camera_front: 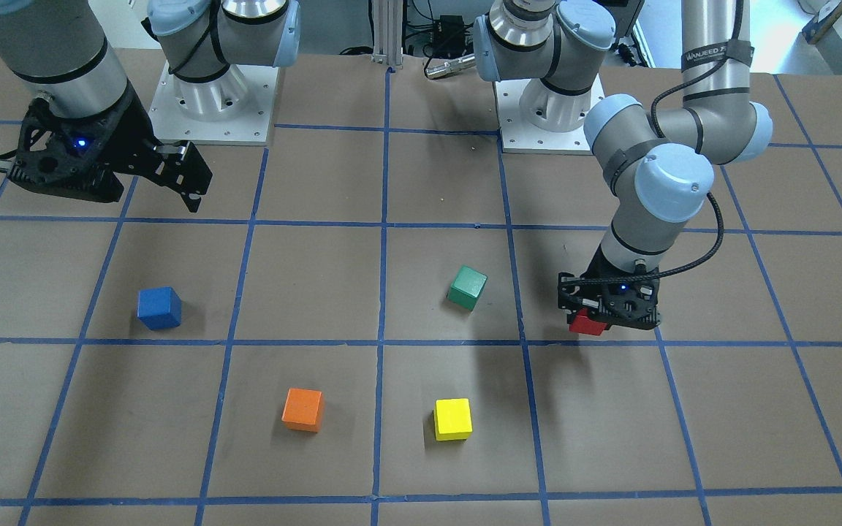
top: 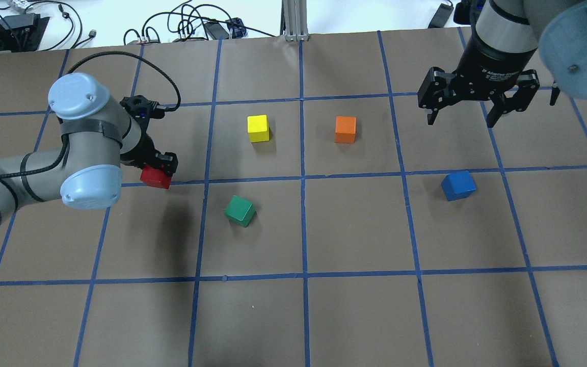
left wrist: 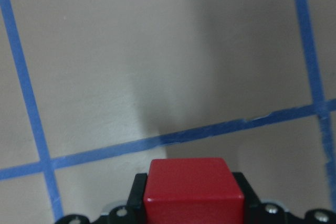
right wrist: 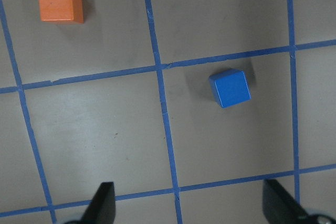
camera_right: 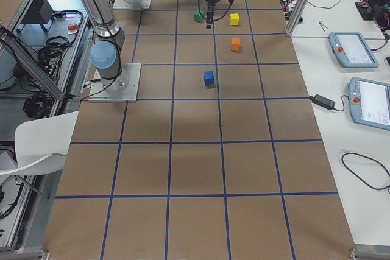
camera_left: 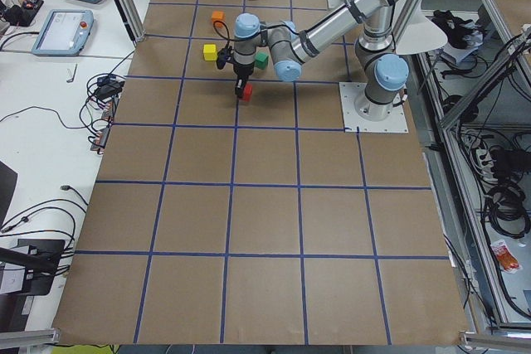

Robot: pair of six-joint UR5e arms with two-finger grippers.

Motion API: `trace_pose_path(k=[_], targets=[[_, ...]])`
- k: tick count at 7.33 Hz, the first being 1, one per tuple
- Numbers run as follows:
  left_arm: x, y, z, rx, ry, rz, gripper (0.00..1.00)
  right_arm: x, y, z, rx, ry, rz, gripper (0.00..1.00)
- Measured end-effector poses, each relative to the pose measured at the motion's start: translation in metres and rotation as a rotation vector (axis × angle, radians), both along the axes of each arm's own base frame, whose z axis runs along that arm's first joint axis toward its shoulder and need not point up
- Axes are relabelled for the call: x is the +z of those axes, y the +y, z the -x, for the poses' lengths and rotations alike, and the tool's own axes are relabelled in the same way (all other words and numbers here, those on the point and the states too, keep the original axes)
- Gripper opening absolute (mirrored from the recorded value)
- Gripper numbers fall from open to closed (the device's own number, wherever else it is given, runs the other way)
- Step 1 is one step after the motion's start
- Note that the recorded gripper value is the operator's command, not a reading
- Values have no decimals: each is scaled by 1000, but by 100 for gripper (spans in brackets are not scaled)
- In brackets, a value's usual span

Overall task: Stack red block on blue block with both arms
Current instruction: 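Carry the red cube with the left gripper toward the table center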

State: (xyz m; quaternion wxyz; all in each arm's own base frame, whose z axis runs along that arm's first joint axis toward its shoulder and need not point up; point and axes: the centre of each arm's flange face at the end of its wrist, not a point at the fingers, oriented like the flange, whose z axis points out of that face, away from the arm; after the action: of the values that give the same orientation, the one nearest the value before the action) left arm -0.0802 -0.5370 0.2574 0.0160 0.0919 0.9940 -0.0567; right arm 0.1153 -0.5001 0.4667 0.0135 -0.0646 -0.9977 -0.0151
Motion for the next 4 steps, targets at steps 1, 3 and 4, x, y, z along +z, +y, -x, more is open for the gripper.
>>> trace_pose_path(k=[1,3,4], targets=[[20,-10,46,27,15,3,26,0,0,0,1,0,0,100],[36,-20,125,88,73,3,27,0,0,2,6,6,-1,100],[32,-21,164,80,94,-3,27,0,0,3,9,14,-1,100]])
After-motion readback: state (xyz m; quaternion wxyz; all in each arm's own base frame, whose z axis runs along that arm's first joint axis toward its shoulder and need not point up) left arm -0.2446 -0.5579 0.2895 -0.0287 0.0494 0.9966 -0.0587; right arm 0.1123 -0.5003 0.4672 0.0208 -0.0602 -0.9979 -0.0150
